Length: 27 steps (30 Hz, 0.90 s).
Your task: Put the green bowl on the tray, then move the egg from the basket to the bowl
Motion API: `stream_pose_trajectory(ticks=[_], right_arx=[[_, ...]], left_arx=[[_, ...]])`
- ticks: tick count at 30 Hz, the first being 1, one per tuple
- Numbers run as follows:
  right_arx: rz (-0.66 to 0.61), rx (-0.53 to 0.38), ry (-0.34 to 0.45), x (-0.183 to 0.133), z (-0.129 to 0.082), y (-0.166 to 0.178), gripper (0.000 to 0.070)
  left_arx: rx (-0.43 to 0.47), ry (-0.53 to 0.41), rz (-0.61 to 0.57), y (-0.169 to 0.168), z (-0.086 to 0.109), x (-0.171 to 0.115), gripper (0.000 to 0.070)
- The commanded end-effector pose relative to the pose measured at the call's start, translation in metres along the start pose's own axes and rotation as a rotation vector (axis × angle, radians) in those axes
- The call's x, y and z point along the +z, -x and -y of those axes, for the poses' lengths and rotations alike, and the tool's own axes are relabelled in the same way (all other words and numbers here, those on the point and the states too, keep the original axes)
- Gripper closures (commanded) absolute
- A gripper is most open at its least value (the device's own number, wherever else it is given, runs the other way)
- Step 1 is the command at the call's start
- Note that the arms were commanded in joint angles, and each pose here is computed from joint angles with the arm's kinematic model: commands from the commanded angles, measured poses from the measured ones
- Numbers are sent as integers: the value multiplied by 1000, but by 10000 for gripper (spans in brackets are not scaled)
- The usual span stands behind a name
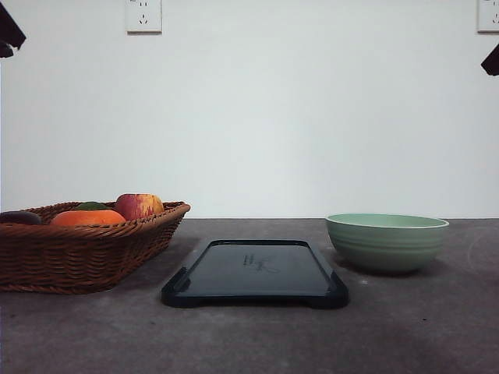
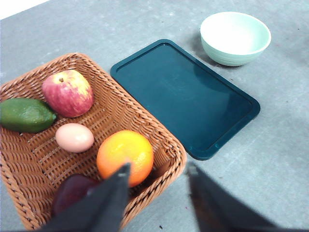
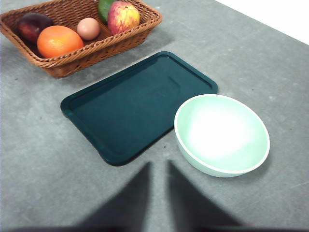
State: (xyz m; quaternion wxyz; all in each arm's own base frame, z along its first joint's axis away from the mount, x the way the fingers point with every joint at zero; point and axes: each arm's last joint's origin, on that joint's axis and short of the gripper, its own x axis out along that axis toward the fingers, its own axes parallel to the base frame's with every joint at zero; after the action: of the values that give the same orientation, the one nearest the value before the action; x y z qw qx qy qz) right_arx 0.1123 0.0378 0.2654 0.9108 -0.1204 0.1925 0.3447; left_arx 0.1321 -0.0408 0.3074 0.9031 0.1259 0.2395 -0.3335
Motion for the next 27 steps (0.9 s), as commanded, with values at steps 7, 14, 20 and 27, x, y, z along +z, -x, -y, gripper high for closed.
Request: stream_pose_trajectory(ticks=[7, 14, 20, 27], right_arx=[[-1, -107, -137, 7, 3, 3, 332], [-98, -168, -387, 24, 16, -5, 333], [-219, -176, -536, 51, 35, -26, 334], [-306, -204, -584, 78, 63, -63, 334]], left_arx=[[-2, 57, 25, 3, 0, 7, 391], [-4, 200, 24, 3, 0, 7, 391], [-4, 280, 24, 3, 0, 7, 392], [-5, 295, 22, 3, 0, 7, 392]])
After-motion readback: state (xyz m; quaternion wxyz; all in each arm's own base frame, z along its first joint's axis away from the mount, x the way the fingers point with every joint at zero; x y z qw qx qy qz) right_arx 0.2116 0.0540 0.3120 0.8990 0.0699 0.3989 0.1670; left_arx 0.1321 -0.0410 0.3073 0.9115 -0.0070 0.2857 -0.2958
